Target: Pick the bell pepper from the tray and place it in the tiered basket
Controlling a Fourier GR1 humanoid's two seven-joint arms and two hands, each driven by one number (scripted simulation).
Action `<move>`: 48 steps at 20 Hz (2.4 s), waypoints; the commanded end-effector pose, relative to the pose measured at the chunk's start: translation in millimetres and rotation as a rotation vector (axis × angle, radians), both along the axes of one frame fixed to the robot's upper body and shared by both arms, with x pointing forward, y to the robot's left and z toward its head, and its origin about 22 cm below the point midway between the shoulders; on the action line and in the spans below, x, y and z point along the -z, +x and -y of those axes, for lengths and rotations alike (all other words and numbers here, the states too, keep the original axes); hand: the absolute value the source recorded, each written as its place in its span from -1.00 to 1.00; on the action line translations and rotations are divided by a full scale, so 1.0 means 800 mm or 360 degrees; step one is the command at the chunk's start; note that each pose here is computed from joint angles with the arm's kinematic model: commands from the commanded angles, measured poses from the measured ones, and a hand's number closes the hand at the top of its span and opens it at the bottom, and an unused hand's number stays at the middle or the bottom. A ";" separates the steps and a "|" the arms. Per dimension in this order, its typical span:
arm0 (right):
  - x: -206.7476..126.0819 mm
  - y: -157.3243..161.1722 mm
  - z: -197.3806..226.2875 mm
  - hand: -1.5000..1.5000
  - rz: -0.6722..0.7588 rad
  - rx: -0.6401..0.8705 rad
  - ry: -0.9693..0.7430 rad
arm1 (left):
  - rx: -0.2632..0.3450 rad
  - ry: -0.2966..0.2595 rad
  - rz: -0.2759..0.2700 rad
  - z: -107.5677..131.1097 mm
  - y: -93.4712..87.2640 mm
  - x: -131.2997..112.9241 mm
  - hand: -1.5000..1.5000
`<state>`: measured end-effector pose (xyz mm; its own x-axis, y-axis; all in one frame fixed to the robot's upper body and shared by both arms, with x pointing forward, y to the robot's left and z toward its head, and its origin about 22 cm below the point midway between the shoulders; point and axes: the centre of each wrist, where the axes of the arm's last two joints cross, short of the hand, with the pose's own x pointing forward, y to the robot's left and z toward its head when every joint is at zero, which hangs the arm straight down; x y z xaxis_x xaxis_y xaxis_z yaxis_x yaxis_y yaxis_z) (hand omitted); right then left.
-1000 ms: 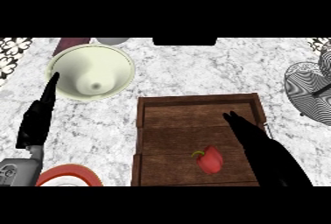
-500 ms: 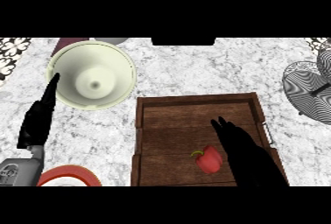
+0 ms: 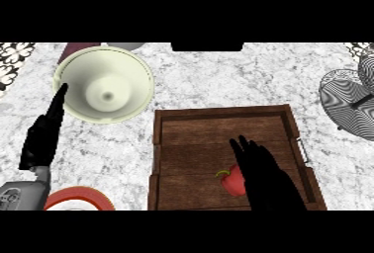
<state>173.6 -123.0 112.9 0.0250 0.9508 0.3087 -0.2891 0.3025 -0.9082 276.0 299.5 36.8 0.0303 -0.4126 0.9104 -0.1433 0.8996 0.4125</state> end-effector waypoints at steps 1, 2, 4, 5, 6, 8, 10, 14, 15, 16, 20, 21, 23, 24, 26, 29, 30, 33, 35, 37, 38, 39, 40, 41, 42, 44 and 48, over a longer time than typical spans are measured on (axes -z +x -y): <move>0.006 -0.002 -0.015 -1.00 -0.0082 0.0134 -0.0143 | 0.0030 -0.0027 -0.0048 -0.013 -0.015 0.008 0.00; -0.009 0.010 -0.011 -1.00 -0.0096 0.0150 -0.0119 | 0.0017 -0.0022 -0.0038 -0.010 0.010 0.000 0.00; 0.008 -0.003 -0.020 -1.00 -0.0142 0.0192 -0.0120 | 0.0036 -0.0010 -0.0038 -0.001 -0.009 0.000 0.00; 0.011 0.013 -0.014 -1.00 -0.0111 0.0178 -0.0100 | 0.0029 -0.0012 -0.0013 -0.006 0.001 0.010 0.00; 0.004 -0.004 -0.017 -1.00 -0.0121 0.0180 -0.0095 | 0.0012 -0.0003 -0.0013 -0.001 -0.015 0.010 0.00; 0.020 -0.008 -0.020 -1.00 -0.0156 0.0173 -0.0095 | 0.0019 -0.0039 -0.0002 -0.011 0.021 -0.001 0.00; 0.004 0.015 -0.013 -1.00 -0.0141 0.0203 -0.0105 | 0.0007 -0.0017 -0.0026 0.000 0.013 0.009 0.00; 0.032 0.022 -0.001 -1.00 -0.0140 0.0192 -0.0105 | 0.0012 -0.0002 -0.0029 0.005 -0.003 0.028 0.00; 0.050 0.028 -0.009 -1.00 -0.0176 0.0201 -0.0133 | 0.0064 -0.0040 -0.0032 0.007 0.002 0.004 0.00; 0.040 0.020 -0.004 -1.00 -0.0155 0.0200 -0.0091 | -0.0009 0.0010 -0.0021 0.000 0.006 0.007 0.00; 0.045 0.048 0.001 -1.00 -0.0193 0.0175 -0.0077 | 0.0023 0.0001 -0.0017 0.021 0.008 0.004 0.00; 0.033 0.039 -0.007 -1.00 -0.0208 0.0184 -0.0087 | 0.0006 0.0002 -0.0010 0.002 0.002 0.011 0.00; 0.060 0.045 -0.018 -1.00 -0.0229 0.0160 -0.0084 | 0.0043 0.0005 -0.0019 0.007 0.007 0.002 0.00; 0.075 0.058 -0.006 -1.00 -0.0245 0.0166 -0.0100 | 0.0020 -0.0017 -0.0002 0.009 -0.005 -0.004 0.00; 0.080 0.047 -0.033 -1.00 -0.0251 0.0152 -0.0075 | 0.0025 0.0009 -0.0025 0.003 0.011 0.002 0.00; 0.076 0.059 -0.030 -1.00 -0.0320 0.0148 -0.0075 | 0.0050 -0.0010 -0.0021 -0.010 0.014 -0.013 0.00; 0.075 0.042 -0.039 1.00 -0.0382 0.0128 -0.0092 | 0.0031 -0.0031 -0.0028 -0.006 -0.008 0.012 0.00; 0.090 0.047 -0.022 1.00 -0.0419 -0.0124 -0.0257 | 0.0017 0.0006 -0.0020 0.009 0.007 -0.001 0.00; 0.082 0.058 -0.025 1.00 -0.0315 -0.0150 -0.0376 | 0.0036 0.0007 -0.0006 0.008 -0.001 -0.006 0.00; 0.110 0.058 -0.023 1.00 -0.0288 -0.0137 -0.0339 | 0.0042 0.0000 -0.0034 0.008 -0.001 -0.013 0.00; 0.092 0.043 -0.032 1.00 -0.0300 -0.0122 -0.0304 | 0.0006 -0.0016 -0.0005 0.003 -0.001 0.001 0.00; 0.082 0.024 -0.030 1.00 -0.0272 -0.0091 -0.0228 | 0.0011 -0.0012 -0.0017 0.001 0.010 0.006 0.00; 0.080 0.036 -0.034 1.00 -0.0289 -0.0068 -0.0115 | 0.0006 0.0016 -0.0006 0.011 0.009 -0.016 0.00; 0.068 0.041 -0.046 1.00 -0.0297 -0.0036 -0.0081 | 0.0048 0.0004 -0.0030 0.016 0.007 -0.014 0.00; 0.069 0.028 -0.044 1.00 -0.0308 -0.0052 -0.0044 | 0.0045 -0.0021 -0.0012 0.005 0.011 -0.003 0.00; 0.057 0.030 -0.019 1.00 -0.0267 -0.0003 0.0039 | 0.0016 -0.0029 -0.0021 0.004 -0.003 0.018 0.00; 0.037 0.002 -0.020 1.00 -0.0053 0.0039 0.0163 | 0.0028 0.0002 -0.0007 -0.007 -0.006 0.020 0.00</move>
<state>192.6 -104.3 75.0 0.0535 0.9445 0.3240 -0.3940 0.3181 -0.8623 276.9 298.1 35.1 0.0367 -0.4118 0.9105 -0.1303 0.9014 0.4129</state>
